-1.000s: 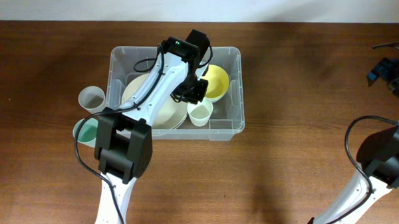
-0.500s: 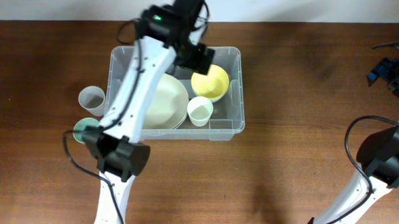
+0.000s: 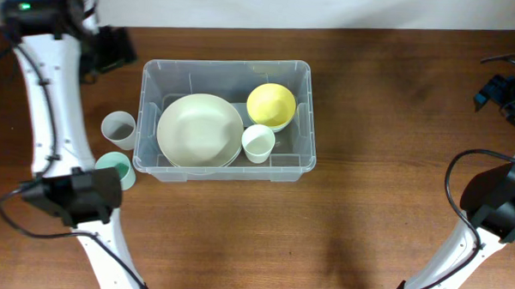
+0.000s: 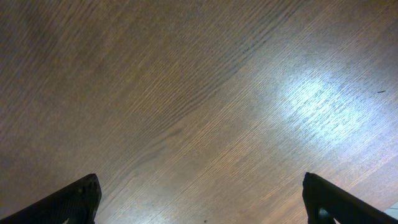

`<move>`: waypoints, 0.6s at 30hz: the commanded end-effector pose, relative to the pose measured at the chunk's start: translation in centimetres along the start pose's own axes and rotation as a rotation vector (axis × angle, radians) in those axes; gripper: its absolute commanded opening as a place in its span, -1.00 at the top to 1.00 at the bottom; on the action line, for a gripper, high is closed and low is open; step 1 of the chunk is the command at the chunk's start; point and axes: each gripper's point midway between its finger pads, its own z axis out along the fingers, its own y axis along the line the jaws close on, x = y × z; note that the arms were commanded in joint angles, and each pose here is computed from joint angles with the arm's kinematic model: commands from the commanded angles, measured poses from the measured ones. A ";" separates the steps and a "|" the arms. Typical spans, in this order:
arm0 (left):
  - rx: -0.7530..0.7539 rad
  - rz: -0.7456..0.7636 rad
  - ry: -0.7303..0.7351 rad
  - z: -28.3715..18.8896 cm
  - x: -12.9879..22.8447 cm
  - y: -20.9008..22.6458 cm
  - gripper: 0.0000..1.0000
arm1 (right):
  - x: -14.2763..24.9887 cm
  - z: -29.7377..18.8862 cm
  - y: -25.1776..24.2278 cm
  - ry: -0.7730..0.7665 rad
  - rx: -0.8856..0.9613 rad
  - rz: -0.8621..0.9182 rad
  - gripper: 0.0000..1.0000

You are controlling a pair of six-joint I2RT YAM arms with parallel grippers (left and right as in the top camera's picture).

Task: Pack container
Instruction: 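Move the left gripper to the clear cup and grasp it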

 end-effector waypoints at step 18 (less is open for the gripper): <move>-0.115 -0.132 0.334 10.7 6.2 6.8 -0.99 | 0.0 -0.8 -0.2 -0.020 0.003 0.009 -0.98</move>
